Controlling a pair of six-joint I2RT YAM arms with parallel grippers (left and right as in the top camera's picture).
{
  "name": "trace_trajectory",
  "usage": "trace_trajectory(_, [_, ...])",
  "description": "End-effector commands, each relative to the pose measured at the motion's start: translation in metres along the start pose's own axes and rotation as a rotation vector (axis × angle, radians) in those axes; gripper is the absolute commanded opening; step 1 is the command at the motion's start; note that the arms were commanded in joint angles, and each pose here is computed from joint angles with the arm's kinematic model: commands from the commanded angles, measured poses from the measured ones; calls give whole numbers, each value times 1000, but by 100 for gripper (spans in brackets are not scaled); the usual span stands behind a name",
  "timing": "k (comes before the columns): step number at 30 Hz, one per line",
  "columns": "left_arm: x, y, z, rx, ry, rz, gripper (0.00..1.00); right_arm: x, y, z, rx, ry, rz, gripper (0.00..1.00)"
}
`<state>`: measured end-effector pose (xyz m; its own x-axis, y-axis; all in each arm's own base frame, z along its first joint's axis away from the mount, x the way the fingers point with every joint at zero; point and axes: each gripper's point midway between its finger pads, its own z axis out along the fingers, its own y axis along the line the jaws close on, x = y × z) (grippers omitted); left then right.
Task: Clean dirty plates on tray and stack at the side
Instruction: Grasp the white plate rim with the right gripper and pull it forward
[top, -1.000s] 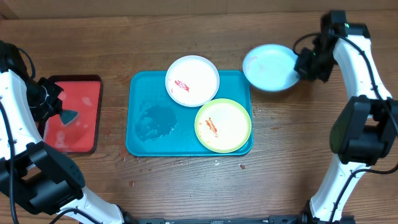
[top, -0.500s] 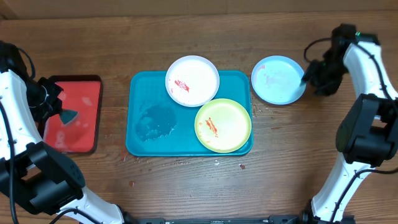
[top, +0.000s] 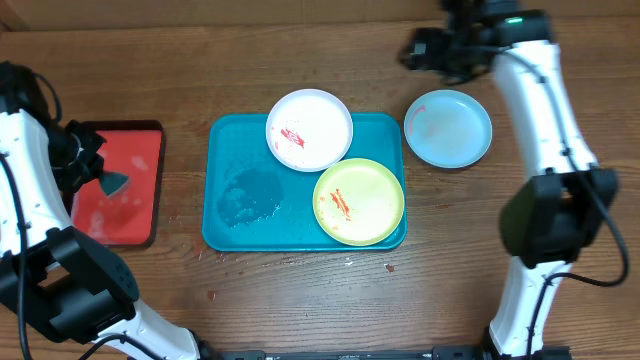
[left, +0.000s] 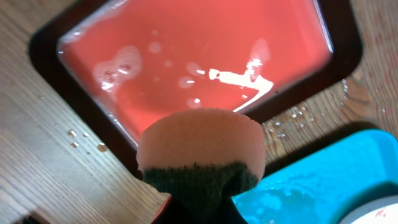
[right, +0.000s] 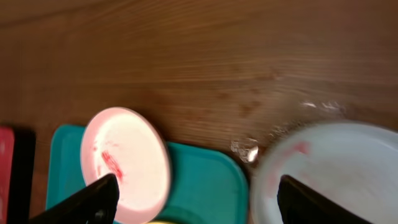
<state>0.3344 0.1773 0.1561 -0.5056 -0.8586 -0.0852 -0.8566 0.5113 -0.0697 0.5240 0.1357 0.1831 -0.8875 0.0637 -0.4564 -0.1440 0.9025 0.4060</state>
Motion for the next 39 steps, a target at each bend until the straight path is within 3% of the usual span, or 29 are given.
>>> trace_trajectory(1, [4, -16, -10, 27, -28, 67, 4, 23, 17, 51, 85, 45, -113, 82])
trace_trajectory(8, [13, -31, -10, 34, -31, 134, 4, 55, 35, 121, 268, 81, -321, 72])
trace_trajectory(11, [15, -36, -10, 38, -32, 148, 4, 69, 37, 141, 294, 107, -376, 63])
trace_trajectory(15, [17, -40, -10, 40, -34, 160, 4, 76, 42, 151, 266, 124, -381, 60])
trace_trajectory(20, [18, -43, -10, 42, -36, 166, 4, 76, 42, 152, 265, 123, -383, 45])
trace_trajectory(32, [18, -43, -10, 44, -38, 166, 4, 91, 43, 162, 220, 156, -373, 34])
trace_trajectory(39, [18, -43, -9, 43, -36, 166, 4, 93, 49, 162, 213, 154, -379, 4])
